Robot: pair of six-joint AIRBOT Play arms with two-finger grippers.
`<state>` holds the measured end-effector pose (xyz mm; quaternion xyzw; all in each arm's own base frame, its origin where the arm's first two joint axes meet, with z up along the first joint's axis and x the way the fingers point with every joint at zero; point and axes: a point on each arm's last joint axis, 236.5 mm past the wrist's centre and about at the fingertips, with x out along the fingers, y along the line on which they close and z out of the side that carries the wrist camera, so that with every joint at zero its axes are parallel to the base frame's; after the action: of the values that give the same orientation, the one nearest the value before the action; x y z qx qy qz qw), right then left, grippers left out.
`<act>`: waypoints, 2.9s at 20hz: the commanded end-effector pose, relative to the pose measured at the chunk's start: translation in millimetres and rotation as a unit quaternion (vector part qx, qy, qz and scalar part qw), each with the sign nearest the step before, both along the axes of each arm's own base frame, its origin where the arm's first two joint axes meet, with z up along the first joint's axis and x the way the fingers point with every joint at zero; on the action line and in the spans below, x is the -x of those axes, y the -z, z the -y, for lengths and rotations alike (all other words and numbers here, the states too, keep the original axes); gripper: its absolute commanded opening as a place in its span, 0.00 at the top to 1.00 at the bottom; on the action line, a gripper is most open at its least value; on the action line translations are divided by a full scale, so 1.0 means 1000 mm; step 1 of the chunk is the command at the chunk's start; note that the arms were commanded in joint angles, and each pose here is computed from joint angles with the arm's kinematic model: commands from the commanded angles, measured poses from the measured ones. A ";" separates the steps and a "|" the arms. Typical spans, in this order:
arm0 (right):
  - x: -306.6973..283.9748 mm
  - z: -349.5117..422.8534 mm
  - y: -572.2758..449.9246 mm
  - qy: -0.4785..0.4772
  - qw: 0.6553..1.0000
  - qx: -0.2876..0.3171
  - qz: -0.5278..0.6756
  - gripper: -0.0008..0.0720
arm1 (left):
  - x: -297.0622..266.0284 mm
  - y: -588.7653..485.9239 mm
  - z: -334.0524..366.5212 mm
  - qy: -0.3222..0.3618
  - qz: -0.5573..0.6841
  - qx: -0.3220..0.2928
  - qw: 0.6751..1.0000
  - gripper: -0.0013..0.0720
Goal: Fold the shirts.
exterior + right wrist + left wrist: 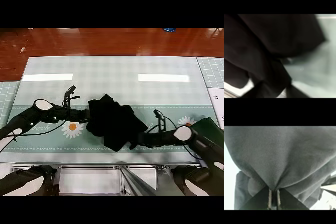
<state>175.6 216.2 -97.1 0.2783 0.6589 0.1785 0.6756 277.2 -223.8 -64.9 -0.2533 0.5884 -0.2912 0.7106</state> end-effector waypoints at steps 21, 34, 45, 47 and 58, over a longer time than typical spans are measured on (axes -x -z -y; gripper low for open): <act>-0.046 0.128 -0.597 0.017 0.723 0.171 0.669 0.95 | 0.037 -0.531 -0.078 -0.021 0.564 -0.017 0.825 0.95; -0.038 0.113 -0.443 -0.048 0.857 0.150 0.490 0.95 | 0.086 -0.335 -0.070 0.026 0.299 -0.009 0.954 0.95; -0.241 0.141 -0.216 0.024 0.939 0.162 0.304 0.96 | -0.105 -0.124 -0.081 -0.170 0.207 -0.030 0.963 0.95; -0.274 0.144 -0.189 0.044 0.955 0.131 0.264 0.95 | -0.142 -0.107 -0.071 -0.164 0.188 -0.035 0.968 0.95; -0.334 0.188 -0.206 0.127 0.962 0.036 0.237 0.43 | -0.192 -0.109 -0.110 -0.085 0.064 -0.015 0.994 0.29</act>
<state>513.4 61.2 86.6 0.2661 0.4496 0.1364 0.8417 484.3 -151.8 40.4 -0.2826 0.4691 -0.2390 0.8018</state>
